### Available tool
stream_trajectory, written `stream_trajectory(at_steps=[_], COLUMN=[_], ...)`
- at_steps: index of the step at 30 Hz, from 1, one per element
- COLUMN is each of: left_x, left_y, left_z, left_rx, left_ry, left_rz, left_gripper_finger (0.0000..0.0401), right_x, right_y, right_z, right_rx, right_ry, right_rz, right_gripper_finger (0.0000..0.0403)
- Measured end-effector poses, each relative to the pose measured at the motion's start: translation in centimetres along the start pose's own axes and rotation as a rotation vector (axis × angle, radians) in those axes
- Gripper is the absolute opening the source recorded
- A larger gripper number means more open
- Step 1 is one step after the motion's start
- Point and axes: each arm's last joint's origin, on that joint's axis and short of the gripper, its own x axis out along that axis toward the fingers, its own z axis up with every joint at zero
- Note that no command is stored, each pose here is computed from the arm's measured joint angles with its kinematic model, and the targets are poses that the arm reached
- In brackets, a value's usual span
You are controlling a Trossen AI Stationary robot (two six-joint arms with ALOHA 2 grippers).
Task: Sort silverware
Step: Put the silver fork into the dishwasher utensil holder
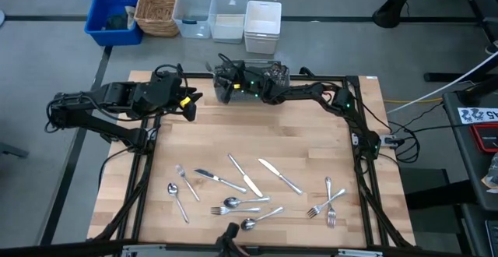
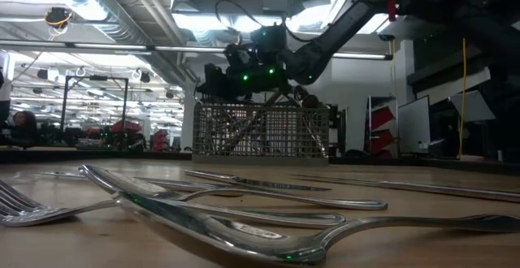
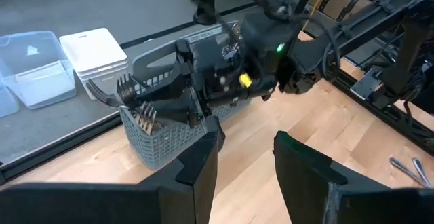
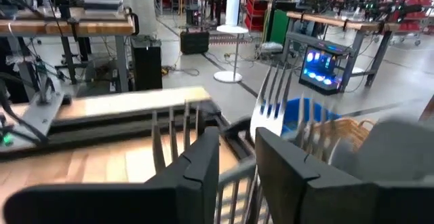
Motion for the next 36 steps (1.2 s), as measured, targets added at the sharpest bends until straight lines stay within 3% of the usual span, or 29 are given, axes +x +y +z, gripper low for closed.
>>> stream_trajectory(at_steps=[4, 7, 12, 15, 19, 22, 30, 36], left_x=[0.0, 0.0, -0.2, -0.2, -0.5, -0.5, 0.2, 0.4], left_y=[0.1, 0.0, -0.1, -0.1, -0.4, -1.0, -4.7, -7.2], left_z=[-0.3, -0.7, -1.8, -2.8, -4.5, -5.7, -8.9, -11.9], left_rx=[-0.017, -0.075, -0.237, -0.346, -0.451, -0.471, -0.493, -0.575], left_ry=[0.037, 0.125, 0.381, 0.571, 0.815, 0.918, 1.022, 1.038], left_rz=[-0.007, -0.072, -0.188, -0.174, -0.079, 0.033, 0.221, 0.416], left_gripper_finger=[0.0131, 0.0131, 0.0131, 0.0131, 0.0131, 0.0131, 0.0131, 0.0131], right_x=[-0.5, -1.1, -2.3, -3.2, -4.7, -5.9, -9.4, -11.5], right_y=[-0.1, -0.2, -0.3, -0.3, -0.2, -0.1, -0.1, -0.2], right_z=[2.1, 3.7, 6.6, 8.0, 9.9, 11.0, 13.6, 15.7], right_rx=[-0.005, -0.032, -0.053, -0.051, -0.045, -0.036, -0.016, -0.017], right_ry=[-0.021, -0.019, -0.013, 0.015, 0.085, 0.155, 0.303, 0.306], right_rz=[-0.001, 0.000, 0.002, 0.009, 0.059, 0.111, 0.169, 0.161], right_gripper_finger=[0.0097, 0.0097, 0.0097, 0.0097, 0.0097, 0.0097, 0.0097, 0.0097])
